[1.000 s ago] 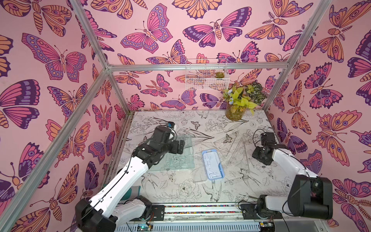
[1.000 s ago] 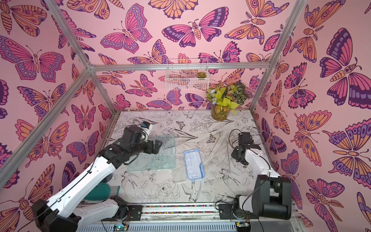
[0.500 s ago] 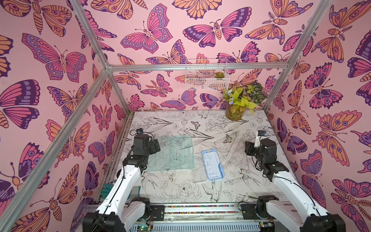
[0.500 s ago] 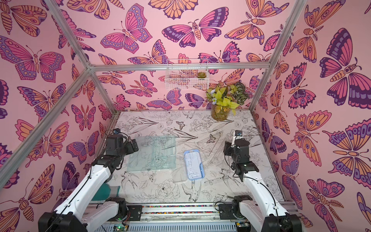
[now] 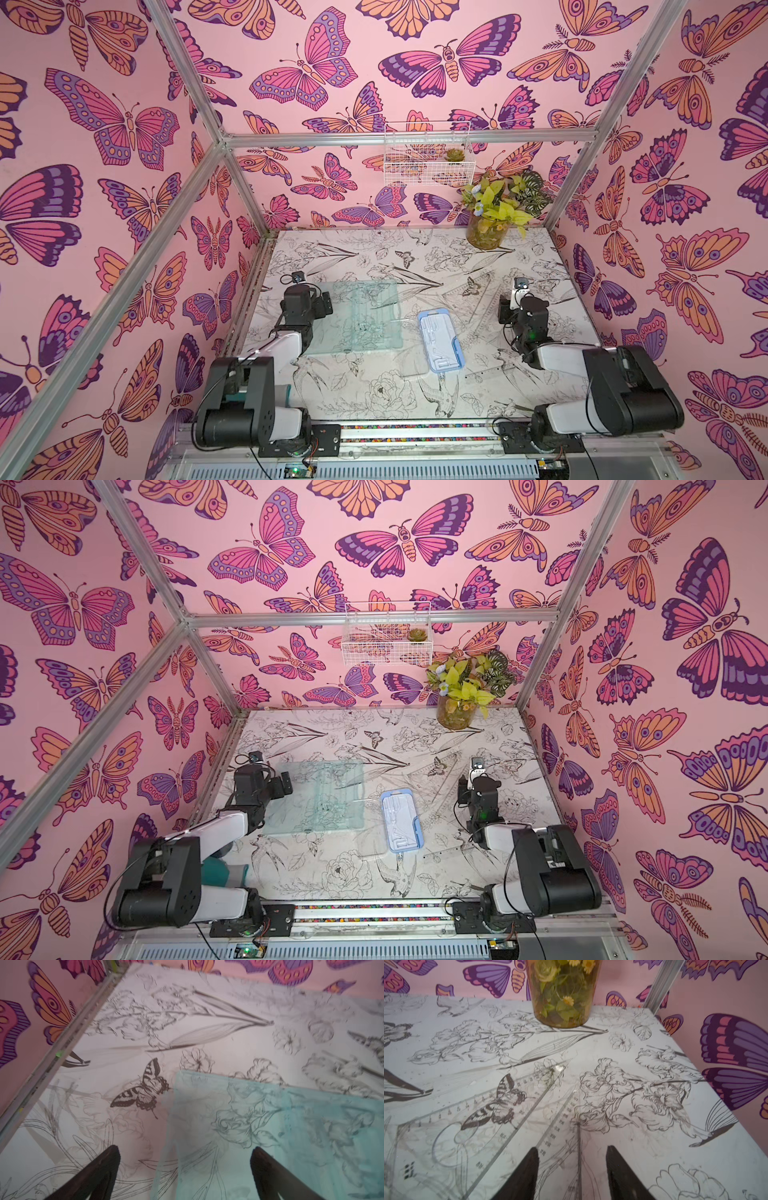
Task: Open the ruler set and take out the ruler
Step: Reset both arms
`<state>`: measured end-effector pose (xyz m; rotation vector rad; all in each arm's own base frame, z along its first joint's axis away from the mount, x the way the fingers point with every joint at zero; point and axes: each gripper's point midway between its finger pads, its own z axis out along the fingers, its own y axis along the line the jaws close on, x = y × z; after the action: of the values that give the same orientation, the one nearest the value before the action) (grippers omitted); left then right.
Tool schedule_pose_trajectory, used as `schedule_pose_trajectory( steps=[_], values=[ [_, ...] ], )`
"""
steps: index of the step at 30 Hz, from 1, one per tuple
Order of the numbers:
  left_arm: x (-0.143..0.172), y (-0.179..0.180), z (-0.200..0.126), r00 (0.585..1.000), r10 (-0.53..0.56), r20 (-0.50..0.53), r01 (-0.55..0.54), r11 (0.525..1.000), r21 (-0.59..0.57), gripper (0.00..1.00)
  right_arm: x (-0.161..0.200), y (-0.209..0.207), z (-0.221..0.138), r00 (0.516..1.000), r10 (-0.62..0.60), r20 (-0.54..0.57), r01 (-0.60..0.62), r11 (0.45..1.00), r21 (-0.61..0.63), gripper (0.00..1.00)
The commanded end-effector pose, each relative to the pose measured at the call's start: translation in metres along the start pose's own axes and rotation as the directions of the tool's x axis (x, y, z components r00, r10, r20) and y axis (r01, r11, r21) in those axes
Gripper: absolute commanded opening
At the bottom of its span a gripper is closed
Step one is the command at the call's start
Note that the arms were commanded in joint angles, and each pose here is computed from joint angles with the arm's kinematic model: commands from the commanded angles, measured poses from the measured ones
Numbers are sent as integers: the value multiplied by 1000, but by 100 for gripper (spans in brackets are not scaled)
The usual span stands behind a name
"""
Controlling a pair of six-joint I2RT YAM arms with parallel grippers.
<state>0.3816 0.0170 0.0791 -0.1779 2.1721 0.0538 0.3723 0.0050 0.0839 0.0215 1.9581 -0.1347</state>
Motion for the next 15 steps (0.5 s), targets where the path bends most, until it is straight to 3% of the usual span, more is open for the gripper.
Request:
schedule_pose_trajectory(
  steps=[1, 3, 5, 6, 10, 12, 13, 15],
  values=[
    [-23, -11, 5, 986, 97, 133, -106, 993, 58, 100, -21, -1, 6, 993, 16, 116, -17, 1000, 3, 56],
    [-23, -12, 9, 975, 92, 202, -110, 991, 78, 100, -20, -7, 13, 996, 50, 70, -49, 999, -9, 56],
    [-17, -11, 7, 983, 83, 161, -98, 991, 89, 100, -17, -12, 19, 996, 86, 8, -85, 996, -22, 58],
    [-18, -12, 7, 978, 83, 192, -103, 990, 98, 100, -15, -14, 20, 995, 102, -9, -103, 994, -39, 59],
    [-13, -13, 4, 966, 80, 247, -112, 987, 114, 100, -17, -14, 20, 994, 111, 7, -111, 993, -49, 65],
    [-13, -13, 4, 968, 79, 237, -109, 988, 114, 100, -16, -13, 20, 994, 106, -3, -106, 993, -51, 74],
    [-12, -13, 4, 968, 80, 239, -110, 987, 113, 100, -16, -13, 20, 994, 107, -3, -107, 993, -51, 100],
    [-13, -13, 4, 966, 85, 245, -115, 987, 111, 100, -17, -13, 20, 994, 107, -1, -107, 993, -51, 99]
  ],
)
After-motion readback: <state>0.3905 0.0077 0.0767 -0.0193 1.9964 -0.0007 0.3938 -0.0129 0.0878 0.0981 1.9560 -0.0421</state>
